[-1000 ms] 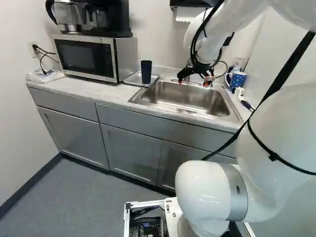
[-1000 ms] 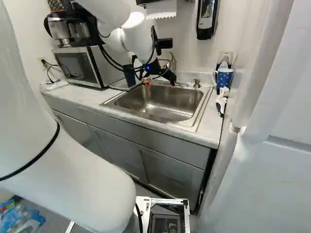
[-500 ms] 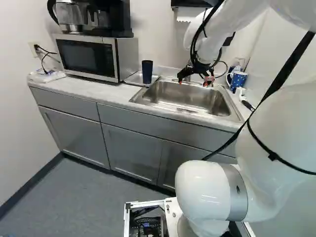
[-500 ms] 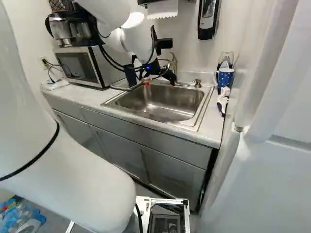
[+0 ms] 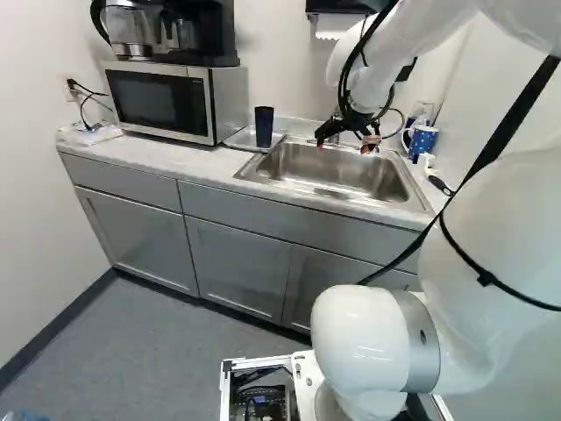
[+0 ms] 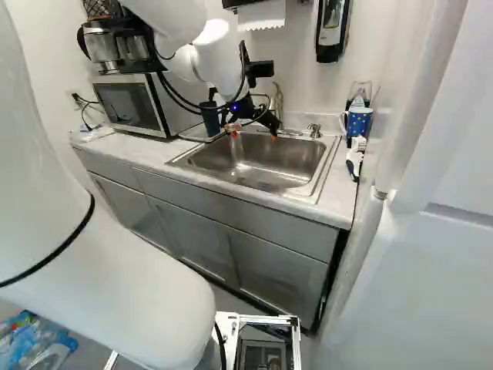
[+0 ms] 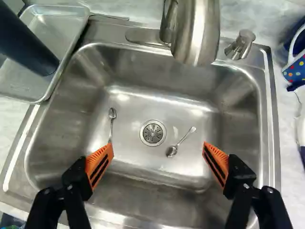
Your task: Rinse the cup and place it in the tray
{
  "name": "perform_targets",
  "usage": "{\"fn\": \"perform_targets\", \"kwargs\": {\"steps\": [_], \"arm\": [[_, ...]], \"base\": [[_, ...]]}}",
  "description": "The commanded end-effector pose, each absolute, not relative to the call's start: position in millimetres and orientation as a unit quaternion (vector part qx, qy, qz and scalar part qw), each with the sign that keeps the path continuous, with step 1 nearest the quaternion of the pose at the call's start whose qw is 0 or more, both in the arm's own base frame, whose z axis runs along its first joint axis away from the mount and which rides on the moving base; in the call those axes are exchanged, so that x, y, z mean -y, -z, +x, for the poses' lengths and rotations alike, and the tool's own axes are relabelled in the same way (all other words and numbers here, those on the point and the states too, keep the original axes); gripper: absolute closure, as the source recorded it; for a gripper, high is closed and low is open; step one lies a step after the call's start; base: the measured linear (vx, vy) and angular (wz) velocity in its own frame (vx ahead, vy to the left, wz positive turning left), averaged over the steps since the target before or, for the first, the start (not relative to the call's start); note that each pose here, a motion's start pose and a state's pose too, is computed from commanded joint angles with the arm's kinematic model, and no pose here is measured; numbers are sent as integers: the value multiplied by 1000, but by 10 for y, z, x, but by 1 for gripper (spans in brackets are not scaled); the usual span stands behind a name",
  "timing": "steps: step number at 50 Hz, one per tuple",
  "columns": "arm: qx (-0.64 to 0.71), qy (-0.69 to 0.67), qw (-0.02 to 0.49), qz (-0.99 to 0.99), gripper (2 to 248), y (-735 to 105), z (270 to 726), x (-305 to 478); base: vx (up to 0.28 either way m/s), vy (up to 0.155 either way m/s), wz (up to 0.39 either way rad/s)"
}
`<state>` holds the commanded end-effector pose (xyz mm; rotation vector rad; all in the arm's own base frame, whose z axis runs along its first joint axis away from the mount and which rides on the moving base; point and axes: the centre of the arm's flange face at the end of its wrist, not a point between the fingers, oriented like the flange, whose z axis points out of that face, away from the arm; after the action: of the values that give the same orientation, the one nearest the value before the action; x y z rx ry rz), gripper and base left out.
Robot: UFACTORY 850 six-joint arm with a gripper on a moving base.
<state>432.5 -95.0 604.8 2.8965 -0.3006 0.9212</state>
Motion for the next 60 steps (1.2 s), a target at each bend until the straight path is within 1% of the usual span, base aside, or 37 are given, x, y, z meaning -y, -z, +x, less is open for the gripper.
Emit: {"fn": "perform_targets", "kwargs": {"steps": [22, 60], "arm": [[98, -301, 44, 947, 3, -6048, 4325, 950], [98, -301, 44, 947, 3, -6048, 4325, 950]], "base": [[-66, 43, 1], [-101, 55, -2]]}}
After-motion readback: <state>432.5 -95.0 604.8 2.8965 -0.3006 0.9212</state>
